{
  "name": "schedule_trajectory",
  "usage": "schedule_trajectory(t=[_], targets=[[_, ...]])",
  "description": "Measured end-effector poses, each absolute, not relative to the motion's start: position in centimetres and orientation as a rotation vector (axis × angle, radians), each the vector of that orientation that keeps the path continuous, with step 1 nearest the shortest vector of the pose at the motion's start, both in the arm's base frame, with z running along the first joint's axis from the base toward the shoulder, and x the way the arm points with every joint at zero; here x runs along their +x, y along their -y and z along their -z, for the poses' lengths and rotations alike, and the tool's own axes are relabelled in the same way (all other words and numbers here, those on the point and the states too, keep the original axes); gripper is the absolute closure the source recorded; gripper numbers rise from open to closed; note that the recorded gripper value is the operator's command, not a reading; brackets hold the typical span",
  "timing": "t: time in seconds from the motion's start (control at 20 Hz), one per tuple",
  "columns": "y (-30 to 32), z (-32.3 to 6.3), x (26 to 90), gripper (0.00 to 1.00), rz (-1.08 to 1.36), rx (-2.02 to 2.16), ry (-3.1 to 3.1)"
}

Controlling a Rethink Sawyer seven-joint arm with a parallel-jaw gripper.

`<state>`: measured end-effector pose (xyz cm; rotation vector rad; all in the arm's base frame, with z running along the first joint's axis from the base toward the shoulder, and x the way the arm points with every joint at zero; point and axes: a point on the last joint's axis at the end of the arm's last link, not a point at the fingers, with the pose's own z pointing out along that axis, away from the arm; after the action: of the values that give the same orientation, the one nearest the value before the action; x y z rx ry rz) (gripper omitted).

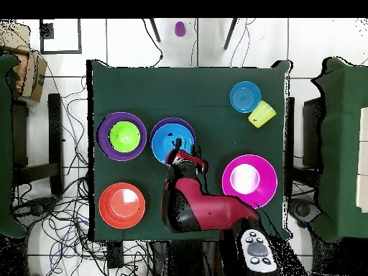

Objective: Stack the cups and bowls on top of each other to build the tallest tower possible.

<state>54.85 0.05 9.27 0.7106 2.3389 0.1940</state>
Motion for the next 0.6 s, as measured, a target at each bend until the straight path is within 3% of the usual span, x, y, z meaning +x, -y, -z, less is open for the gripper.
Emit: schedule_trajectory(t=[0.6], targets=[[-3.0, -6.0, 50.8, 0.0, -0.209, 1.031, -2.362]])
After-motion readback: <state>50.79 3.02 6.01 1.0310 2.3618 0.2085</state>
